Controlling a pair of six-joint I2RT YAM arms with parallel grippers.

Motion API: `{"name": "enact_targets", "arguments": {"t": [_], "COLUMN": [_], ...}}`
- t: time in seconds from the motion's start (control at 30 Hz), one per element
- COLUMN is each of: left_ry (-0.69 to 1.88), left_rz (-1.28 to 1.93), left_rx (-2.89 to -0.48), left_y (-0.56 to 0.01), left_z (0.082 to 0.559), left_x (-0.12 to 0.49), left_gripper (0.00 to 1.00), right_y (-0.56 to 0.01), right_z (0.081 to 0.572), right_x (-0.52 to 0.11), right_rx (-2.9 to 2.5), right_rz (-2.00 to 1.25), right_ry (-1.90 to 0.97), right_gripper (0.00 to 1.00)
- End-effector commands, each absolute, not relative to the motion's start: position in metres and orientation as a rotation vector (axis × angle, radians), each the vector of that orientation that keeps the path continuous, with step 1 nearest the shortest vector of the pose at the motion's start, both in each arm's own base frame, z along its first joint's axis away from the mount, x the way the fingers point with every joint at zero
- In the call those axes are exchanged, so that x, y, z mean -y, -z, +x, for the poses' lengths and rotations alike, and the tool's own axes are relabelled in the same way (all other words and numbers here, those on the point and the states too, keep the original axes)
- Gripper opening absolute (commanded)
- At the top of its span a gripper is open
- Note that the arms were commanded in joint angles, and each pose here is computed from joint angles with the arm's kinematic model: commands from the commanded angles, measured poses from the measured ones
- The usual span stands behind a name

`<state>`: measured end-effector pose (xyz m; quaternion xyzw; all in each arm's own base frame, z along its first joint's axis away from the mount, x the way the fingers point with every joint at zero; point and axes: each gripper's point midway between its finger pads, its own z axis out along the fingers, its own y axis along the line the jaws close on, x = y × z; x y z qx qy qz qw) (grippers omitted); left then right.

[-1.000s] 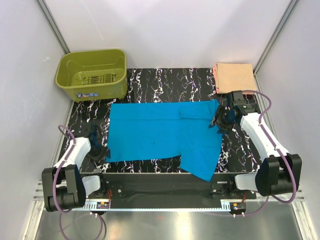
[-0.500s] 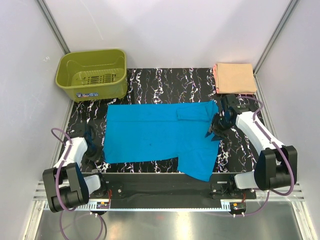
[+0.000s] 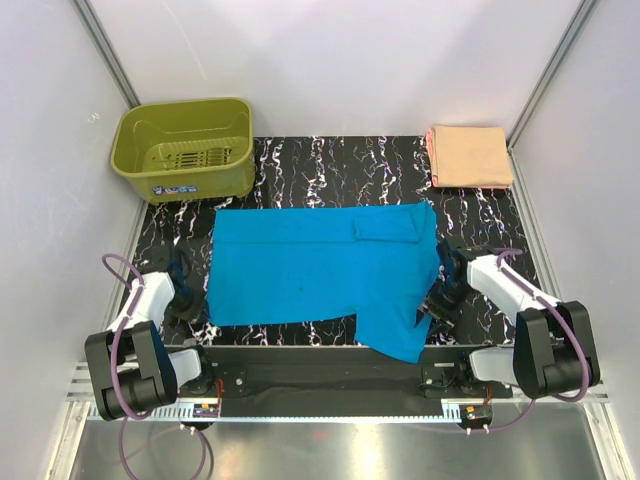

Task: Fold and stack the t-shirts
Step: Fold the tshirt

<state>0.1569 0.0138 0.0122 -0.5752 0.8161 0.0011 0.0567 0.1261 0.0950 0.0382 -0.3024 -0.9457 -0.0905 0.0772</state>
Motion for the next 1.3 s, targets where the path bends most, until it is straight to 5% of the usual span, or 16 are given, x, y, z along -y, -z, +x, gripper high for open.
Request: {"name": "enact_targets", "arguments": {"t": [0.0,0.2,0.47,1.27], "left_ry": [-0.022,-0.022,0.0,0.019], "left_rz": [-1.707,-1.701,-1.697,-1.692], "left_rx": [-2.424,-2.427,-2.423,-2.427], "left_y": [-0.019,-0.019,-0.021,-0.019], "left_z": [0.172,0.173,0.178,0.178], "left_x": [-0.025,-0.026,-0.025,-0.022], "left_gripper": [0.0,0.0,0.0,0.0], "right_y": [-0.033,-0.018,-0.013,-0.013], "right_z": [0.135,0.134,0.145,0.156], "right_x": [-0.087,-0.078,-0.065,-0.082], "right_rx": [2.872,2.817,2.783,2.6], "right_rz": [-1.057,-1.262,-1.496,-1.857], "right_ry": [0.197,0.096,-0.027,0.032], "right_gripper": [0.46,0.39,0.46,0.45]}}
